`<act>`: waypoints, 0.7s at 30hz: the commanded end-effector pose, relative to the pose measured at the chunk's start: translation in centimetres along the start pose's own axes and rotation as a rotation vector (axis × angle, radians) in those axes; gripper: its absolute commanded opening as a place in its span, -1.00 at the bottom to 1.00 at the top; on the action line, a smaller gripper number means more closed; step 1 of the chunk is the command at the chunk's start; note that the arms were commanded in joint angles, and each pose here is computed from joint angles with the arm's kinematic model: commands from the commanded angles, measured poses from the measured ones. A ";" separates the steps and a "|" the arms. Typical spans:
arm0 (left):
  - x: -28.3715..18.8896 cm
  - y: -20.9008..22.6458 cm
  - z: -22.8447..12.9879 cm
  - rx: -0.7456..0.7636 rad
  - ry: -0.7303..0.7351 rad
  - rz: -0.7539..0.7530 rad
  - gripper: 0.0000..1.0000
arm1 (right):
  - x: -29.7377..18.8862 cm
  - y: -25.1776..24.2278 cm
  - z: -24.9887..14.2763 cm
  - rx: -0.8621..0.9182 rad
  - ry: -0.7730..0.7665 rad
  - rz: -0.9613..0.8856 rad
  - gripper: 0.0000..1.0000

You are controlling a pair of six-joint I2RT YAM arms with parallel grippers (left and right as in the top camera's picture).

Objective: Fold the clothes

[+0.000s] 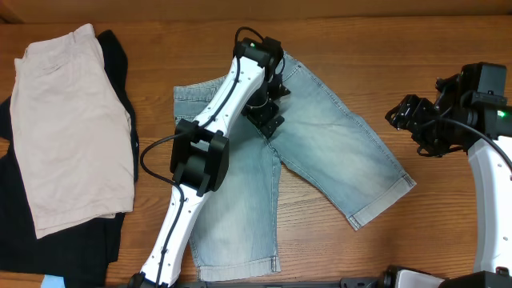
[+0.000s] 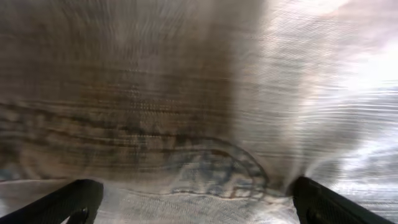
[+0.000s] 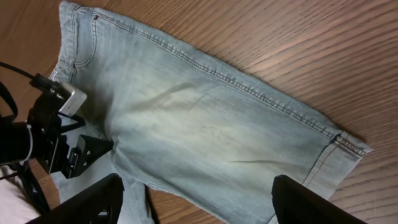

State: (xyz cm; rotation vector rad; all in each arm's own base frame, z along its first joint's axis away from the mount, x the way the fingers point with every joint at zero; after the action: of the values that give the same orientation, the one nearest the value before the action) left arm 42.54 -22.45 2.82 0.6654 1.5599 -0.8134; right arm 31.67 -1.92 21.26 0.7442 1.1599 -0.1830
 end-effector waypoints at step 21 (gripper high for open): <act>1.2 12.1 0.6 -0.831 -0.313 0.029 1.00 | 4.1 -1.6 0.7 0.062 0.061 -0.117 0.61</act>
State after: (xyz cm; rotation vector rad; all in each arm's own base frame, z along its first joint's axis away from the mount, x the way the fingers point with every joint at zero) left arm 51.47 -19.92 2.66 0.2198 1.3442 -0.3143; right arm 32.85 -2.70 17.53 0.7498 1.2559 -0.2831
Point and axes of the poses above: each gripper's point midway between its finger pads, its own x axis out along the fingers, its own y axis along the line the jaws close on, z = x × y, the point moved 2 cm from there along -x, back along the fingers, and after that the axes turned 7 degrees about x, right-handed, at the moved point
